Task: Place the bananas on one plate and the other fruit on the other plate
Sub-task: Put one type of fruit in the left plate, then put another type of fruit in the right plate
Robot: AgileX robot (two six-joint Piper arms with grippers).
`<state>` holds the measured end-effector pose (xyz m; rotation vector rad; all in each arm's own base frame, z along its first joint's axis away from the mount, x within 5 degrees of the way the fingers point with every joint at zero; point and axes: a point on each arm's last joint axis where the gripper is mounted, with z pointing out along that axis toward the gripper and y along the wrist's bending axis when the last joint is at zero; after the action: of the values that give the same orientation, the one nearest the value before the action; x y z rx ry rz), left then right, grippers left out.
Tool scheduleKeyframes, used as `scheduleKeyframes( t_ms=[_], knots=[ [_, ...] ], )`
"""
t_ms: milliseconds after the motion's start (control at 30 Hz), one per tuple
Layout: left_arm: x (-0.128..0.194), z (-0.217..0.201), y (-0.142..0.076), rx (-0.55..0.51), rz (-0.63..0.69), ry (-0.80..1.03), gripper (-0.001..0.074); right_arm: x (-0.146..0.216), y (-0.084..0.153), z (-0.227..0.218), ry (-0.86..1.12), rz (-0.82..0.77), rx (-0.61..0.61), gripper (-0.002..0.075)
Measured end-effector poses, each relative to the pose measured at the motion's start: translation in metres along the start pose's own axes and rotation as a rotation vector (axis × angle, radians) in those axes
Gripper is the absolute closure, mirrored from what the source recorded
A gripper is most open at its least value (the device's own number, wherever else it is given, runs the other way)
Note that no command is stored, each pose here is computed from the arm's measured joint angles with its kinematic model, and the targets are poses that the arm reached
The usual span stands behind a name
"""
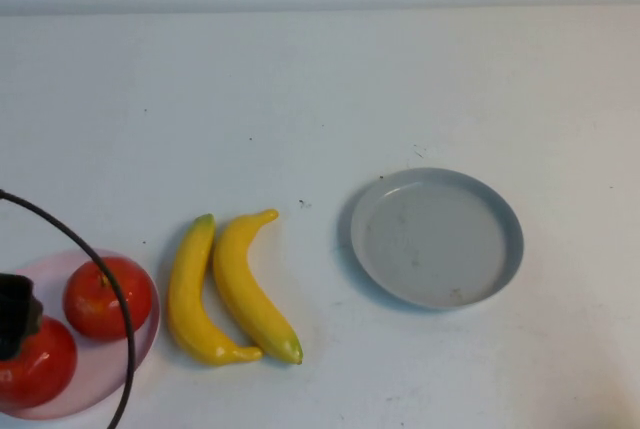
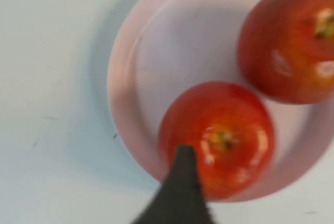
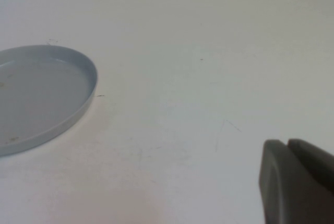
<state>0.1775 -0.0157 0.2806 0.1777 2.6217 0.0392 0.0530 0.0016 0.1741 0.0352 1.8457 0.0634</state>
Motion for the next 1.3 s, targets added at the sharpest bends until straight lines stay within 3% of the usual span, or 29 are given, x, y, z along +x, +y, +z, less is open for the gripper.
scheduleKeyframes(
  t_ms=[67, 133, 167, 200, 300, 533, 733, 967, 1300],
  knots=[
    [0.008, -0.022, -0.001, 0.021, -0.025, -0.073, 0.0223, 0.000, 0.000, 0.000, 0.000, 0.000, 0.000, 0.0743],
    [0.015, -0.038, -0.002, 0.031, -0.026, -0.129, 0.0407, 0.000, 0.000, 0.000, 0.000, 0.000, 0.000, 0.0743],
    [0.020, -0.049, -0.002, 0.033, -0.030, -0.178, 0.0535, 0.000, 0.000, 0.000, 0.000, 0.000, 0.000, 0.0743],
    [0.025, -0.058, -0.002, 0.035, -0.022, -0.215, 0.0603, 0.000, 0.000, 0.000, 0.000, 0.000, 0.000, 0.0743],
    [0.038, -0.078, -0.002, 0.042, -0.022, -0.307, 0.0689, 0.000, 0.000, 0.000, 0.000, 0.000, 0.000, 0.0743],
    [0.068, -0.112, -0.012, 0.147, 0.036, -0.519, 0.0729, 0.000, 0.000, 0.000, 0.000, 0.000, 0.000, 0.0743],
    [0.096, -0.093, -0.024, 0.250, 0.043, -0.647, 0.0732, 0.000, 0.000, 0.000, 0.000, 0.000, 0.000, 0.0743],
    [0.106, -0.062, -0.023, 0.214, 0.036, -0.691, 0.0732, 0.000, 0.000, 0.000, 0.000, 0.000, 0.001, 0.0743],
    [0.104, -0.022, -0.008, 0.051, -0.071, -1.031, 0.0732, 0.000, 0.000, 0.000, 0.000, 0.000, 0.001, 0.0743]
  ],
)
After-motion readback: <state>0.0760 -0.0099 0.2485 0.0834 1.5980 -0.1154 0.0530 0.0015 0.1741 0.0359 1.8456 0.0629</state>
